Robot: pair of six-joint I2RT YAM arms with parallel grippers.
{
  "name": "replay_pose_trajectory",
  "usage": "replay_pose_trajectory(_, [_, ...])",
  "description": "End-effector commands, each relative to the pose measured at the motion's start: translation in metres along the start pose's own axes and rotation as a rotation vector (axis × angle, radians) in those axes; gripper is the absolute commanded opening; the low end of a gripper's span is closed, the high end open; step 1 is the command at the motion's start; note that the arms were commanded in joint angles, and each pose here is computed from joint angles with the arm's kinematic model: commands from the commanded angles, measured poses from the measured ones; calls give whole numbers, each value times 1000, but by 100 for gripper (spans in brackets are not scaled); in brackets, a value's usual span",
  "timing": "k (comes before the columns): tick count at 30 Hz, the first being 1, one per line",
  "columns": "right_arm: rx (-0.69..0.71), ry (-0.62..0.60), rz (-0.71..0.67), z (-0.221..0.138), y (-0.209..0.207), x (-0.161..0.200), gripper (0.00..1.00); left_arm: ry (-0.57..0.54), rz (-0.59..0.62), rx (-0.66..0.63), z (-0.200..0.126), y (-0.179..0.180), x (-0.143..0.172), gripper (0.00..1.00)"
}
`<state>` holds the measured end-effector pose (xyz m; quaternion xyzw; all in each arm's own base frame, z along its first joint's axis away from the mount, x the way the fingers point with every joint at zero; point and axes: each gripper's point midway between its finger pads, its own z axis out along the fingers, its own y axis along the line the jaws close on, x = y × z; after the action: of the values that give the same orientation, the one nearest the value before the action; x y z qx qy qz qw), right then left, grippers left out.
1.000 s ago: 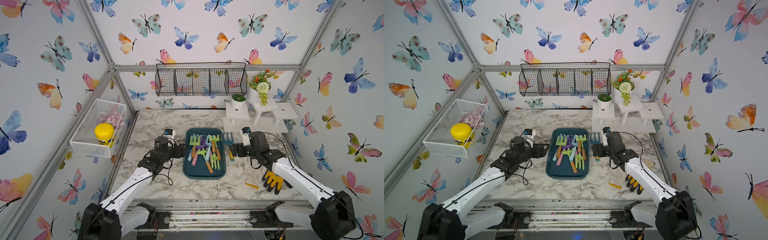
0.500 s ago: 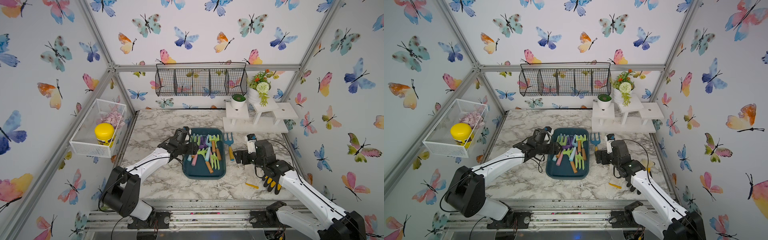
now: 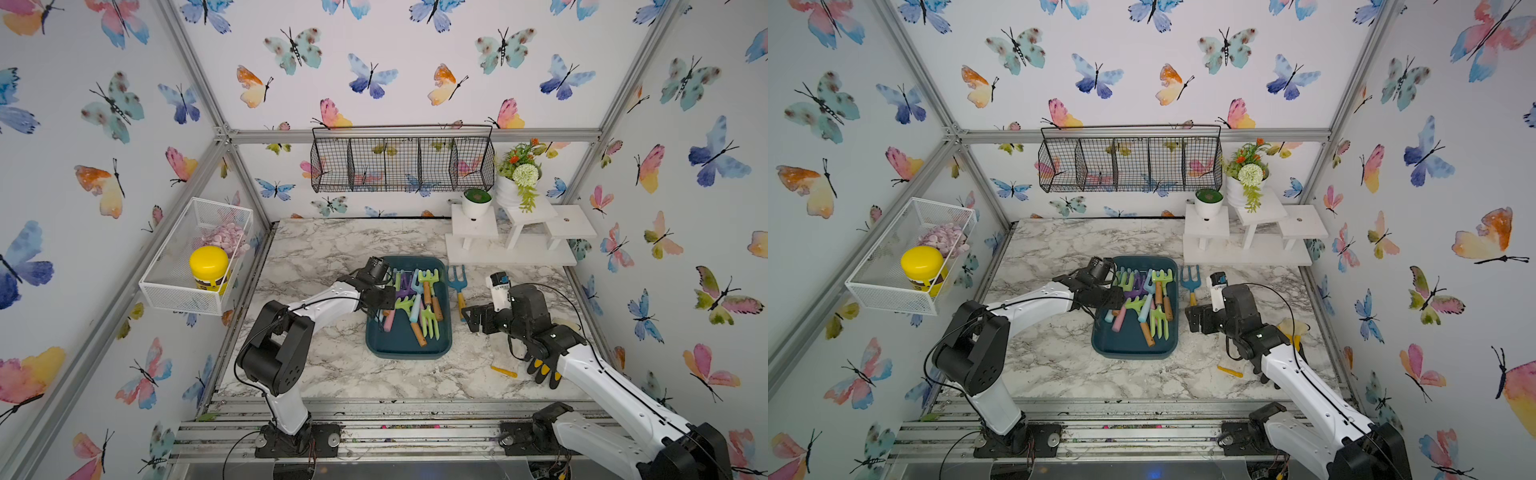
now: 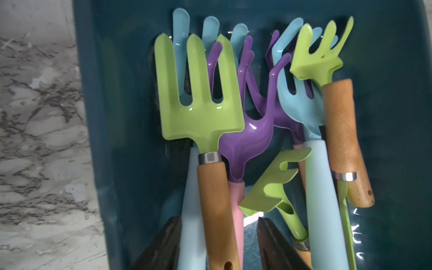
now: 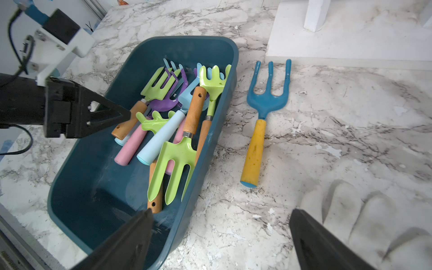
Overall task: Take the hand rake out of the storage box
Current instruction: Pick up the rake from the storage box.
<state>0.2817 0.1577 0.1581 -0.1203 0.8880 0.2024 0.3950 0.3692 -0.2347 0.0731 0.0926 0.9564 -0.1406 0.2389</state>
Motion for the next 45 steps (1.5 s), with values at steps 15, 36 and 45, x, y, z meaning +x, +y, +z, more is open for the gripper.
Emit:
replay_pose_trajectory(15, [-60,-10,-15,-2,9,3,98,51,25,-103,34,7,5,23])
replay_pose_trajectory(36, [-83,-12,-22,-2,13,3,98,-134,34,-151,-44,-3,-40,10])
replay_pose_trajectory(45, [-168,9,-7,-1,27,4,98,-245,24,-172,-90,-2,-64,9])
